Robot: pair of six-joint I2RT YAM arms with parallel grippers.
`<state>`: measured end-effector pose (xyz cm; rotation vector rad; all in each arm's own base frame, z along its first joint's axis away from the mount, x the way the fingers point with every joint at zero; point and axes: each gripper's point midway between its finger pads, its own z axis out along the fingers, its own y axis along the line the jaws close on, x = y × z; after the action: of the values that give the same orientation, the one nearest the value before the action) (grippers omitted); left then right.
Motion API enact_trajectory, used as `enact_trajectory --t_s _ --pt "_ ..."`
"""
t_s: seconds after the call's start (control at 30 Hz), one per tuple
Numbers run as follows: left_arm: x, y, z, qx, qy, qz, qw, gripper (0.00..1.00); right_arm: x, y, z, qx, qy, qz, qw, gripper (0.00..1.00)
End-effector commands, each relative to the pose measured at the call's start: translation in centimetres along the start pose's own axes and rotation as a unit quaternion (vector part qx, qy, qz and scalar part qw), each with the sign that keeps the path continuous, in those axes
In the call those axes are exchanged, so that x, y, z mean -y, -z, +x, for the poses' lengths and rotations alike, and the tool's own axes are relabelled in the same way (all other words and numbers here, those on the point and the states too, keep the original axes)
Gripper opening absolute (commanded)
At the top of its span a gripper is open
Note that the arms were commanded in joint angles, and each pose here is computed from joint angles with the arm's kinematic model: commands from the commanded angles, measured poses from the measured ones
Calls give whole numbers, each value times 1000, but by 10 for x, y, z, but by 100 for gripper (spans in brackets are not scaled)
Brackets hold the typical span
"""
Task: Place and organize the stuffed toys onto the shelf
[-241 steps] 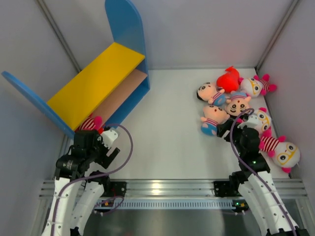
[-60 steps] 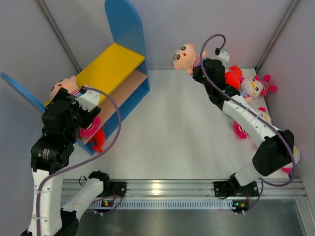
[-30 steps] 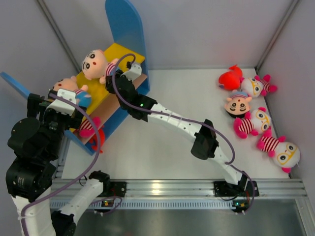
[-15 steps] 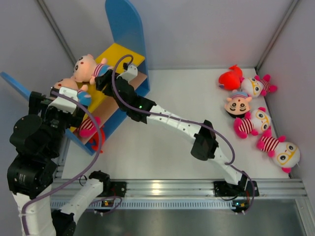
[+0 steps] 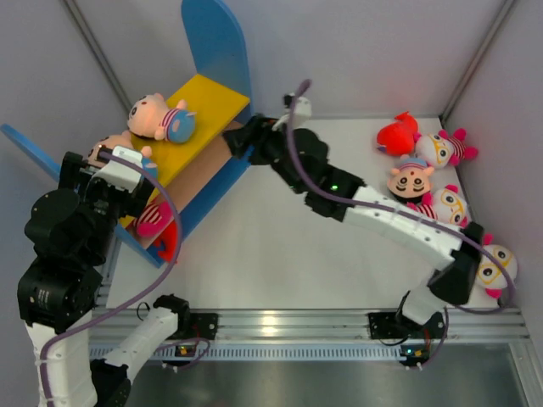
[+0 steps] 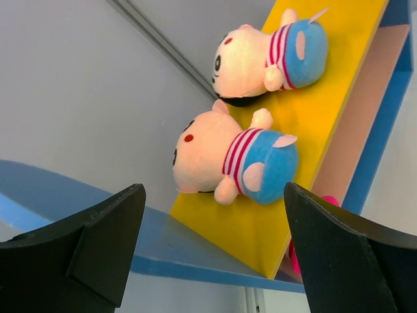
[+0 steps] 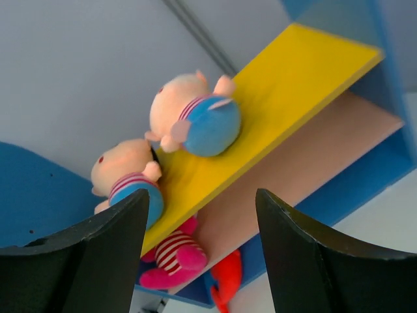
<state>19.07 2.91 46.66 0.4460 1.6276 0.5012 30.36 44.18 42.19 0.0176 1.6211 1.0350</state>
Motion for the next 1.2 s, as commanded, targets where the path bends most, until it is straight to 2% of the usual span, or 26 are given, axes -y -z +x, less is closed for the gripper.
enact_trajectory --t_s 0.0,0.07,0.13,0.17,0.2,0.23,0.27,0.3,0.53,0.67,0.8,0.93,1.0,1.07,1.17 --pt "16 -23 -15 13 -7 41 999 92 56 39 -74 50 1 17 999 66" --pt "29 -43 -24 13 -10 76 997 91 109 65 -89 58 19 63 996 68" --pt "44 -69 -29 -1 -11 104 995 91 150 92 -84 26 49 94 994 70" --pt "50 -77 -33 1 -8 118 993 92 190 108 -91 13 56 133 989 74" --pt "55 -86 -36 -2 -6 126 992 93 208 110 -105 24 54 150 987 74" --pt "60 -100 -40 -7 -3 136 991 93 239 124 -100 3 51 194 980 74" --pt "67 -107 -43 -7 0 148 989 94 284 141 -126 28 45 252 966 74" --pt "70 -114 -45 -9 5 153 988 98 311 147 -128 18 51 284 957 74" --pt "99 -187 -34 -64 11 157 985 99 471 197 -139 -52 36 495 867 79" --pt "101 -221 -25 -87 -4 120 989 99 528 216 -124 -96 38 561 821 79" --pt "108 -249 -8 -126 -27 93 987 98 555 221 -107 -140 45 580 801 82" --pt "106 -242 -9 -114 -30 97 988 96 574 227 -87 -175 46 590 787 82" --pt "103 -237 -10 -103 -43 94 989 91 584 224 -76 -187 45 587 786 81" --pt "105 -236 -9 -96 -56 105 988 76 593 221 -62 -204 32 580 788 78" --pt "114 -224 -9 -78 -62 136 986 62 596 218 -48 -224 13 568 792 67"
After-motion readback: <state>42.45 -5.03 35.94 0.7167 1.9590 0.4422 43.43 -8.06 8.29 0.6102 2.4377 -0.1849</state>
